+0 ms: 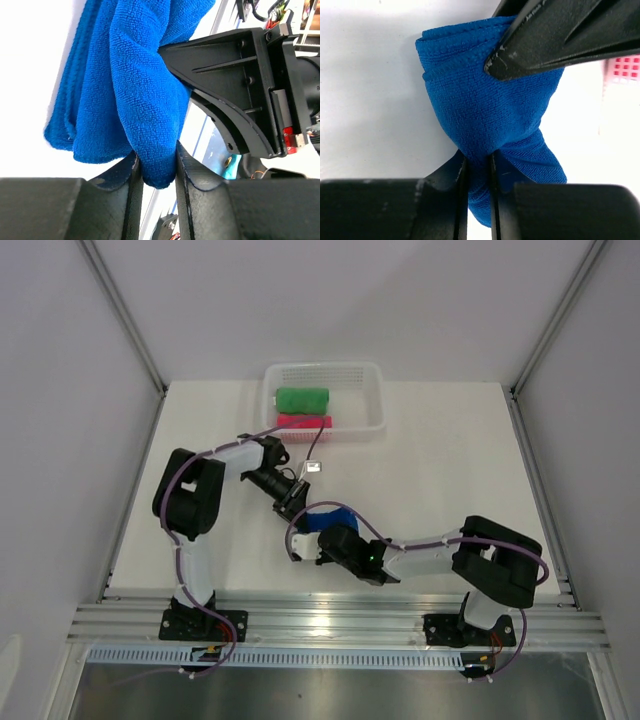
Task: Roll the towels
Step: Roll the towel, then place the rolled towel into the container
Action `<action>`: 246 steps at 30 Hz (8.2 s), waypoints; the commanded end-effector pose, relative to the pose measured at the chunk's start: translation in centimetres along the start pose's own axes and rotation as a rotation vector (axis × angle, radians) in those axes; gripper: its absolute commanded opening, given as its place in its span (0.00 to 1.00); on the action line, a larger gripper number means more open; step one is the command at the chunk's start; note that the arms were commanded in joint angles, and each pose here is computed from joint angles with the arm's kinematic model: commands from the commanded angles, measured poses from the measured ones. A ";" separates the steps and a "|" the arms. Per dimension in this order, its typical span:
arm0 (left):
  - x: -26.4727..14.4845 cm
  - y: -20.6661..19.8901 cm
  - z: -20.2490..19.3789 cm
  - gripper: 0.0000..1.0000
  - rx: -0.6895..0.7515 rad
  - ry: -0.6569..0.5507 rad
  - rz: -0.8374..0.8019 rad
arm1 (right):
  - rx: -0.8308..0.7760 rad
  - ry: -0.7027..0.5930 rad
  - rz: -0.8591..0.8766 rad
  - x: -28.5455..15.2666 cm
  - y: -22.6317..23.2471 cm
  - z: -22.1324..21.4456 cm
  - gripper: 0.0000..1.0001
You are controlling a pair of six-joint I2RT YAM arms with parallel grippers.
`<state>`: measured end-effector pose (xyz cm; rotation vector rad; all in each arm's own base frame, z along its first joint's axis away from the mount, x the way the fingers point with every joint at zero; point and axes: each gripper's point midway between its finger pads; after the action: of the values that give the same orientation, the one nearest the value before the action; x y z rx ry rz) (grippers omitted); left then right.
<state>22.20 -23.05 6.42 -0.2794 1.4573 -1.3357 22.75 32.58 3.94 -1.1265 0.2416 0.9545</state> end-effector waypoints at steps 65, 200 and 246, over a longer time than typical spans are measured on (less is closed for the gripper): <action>-2.9 -1.4 -2.7 1.00 1.468 0.139 0.626 | 0.822 -0.125 0.712 0.4 1.9 4.8 0.03; -1.4 -1.1 -5.5 0.11 0.919 -0.033 0.353 | 0.441 -0.510 0.230 -2.8 3.0 7.8 0.99; -11.2 -5.1 -3.2 0.68 0.654 -0.296 0.461 | 0.571 0.052 0.174 2.5 5.7 0.6 0.25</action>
<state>21.91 -14.32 13.32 0.3526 0.7618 -1.2500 19.62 38.78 2.77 -0.5276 0.4470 1.0414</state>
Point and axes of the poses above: each gripper's point midway between its finger pads, its own x axis out along the fingers, its own y axis along the line the jaws close on, z = x × y
